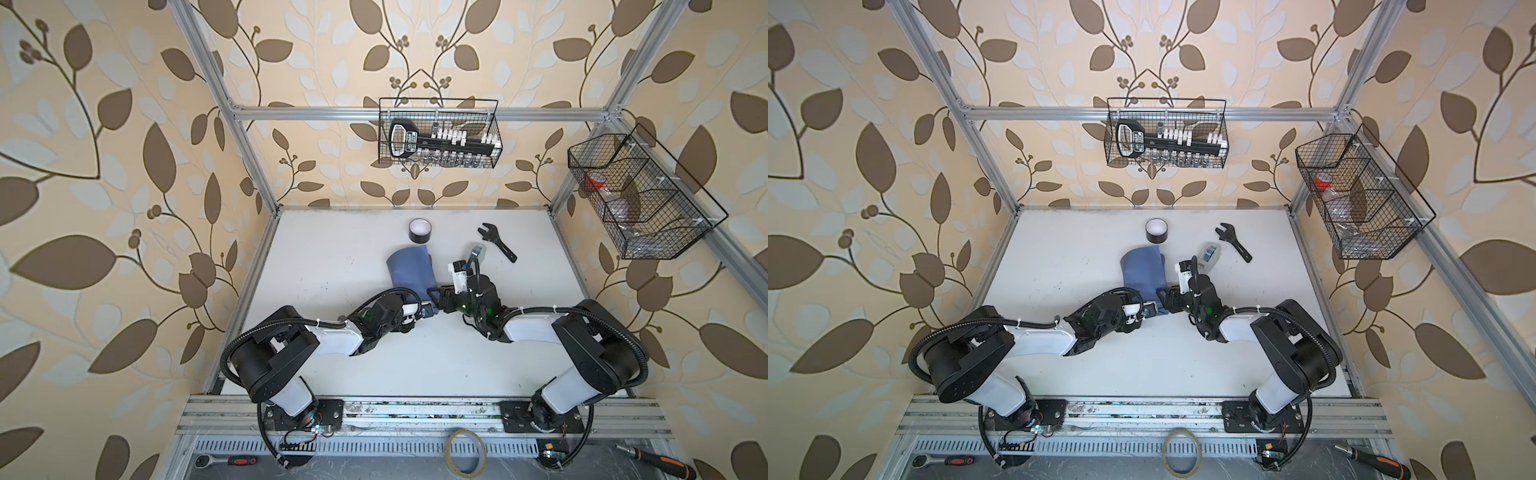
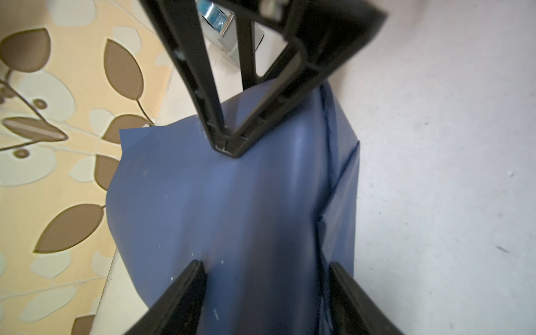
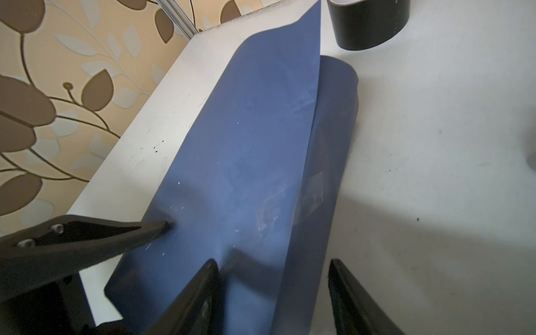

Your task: Wrap the gift box in paper

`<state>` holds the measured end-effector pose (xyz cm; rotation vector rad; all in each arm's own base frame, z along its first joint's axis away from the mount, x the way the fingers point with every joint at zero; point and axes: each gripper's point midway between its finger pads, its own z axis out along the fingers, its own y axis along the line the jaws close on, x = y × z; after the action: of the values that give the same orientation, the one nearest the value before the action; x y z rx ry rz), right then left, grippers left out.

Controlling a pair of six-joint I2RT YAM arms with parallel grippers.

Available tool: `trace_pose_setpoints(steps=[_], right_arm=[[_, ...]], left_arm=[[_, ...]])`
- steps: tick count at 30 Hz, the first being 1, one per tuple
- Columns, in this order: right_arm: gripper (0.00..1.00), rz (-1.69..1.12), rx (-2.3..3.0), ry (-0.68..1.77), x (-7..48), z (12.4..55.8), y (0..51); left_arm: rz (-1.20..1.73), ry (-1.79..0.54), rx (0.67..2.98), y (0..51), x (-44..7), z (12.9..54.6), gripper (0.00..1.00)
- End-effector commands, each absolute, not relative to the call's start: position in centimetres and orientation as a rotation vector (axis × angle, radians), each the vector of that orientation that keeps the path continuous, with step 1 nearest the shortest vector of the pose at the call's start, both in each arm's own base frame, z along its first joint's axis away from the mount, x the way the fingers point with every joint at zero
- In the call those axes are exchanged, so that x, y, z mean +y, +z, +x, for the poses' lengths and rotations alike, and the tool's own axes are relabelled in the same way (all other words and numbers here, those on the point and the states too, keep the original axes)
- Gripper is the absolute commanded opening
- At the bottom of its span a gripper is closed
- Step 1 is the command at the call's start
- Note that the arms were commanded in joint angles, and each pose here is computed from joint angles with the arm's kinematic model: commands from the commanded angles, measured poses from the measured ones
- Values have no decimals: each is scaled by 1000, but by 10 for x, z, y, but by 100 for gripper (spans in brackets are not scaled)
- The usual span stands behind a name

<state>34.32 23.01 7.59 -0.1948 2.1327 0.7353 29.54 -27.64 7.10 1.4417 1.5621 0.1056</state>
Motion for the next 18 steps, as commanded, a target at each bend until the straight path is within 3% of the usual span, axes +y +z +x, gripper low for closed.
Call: trace_pose_setpoints(steps=[1, 5, 12, 18], right_arm=[[61, -193, 2306, 636, 211, 317, 31], [62, -220, 2280, 661, 218, 322, 39], [74, -272, 2221, 732, 232, 328, 59], [72, -255, 2232, 816, 239, 337, 58]], left_arm=[[1607, 60, 1591, 37, -275, 273, 66], [1606, 78, 1592, 34, -272, 275, 65], [1610, 74, 1596, 30, -271, 274, 64], [1649, 74, 1608, 24, -271, 273, 63]])
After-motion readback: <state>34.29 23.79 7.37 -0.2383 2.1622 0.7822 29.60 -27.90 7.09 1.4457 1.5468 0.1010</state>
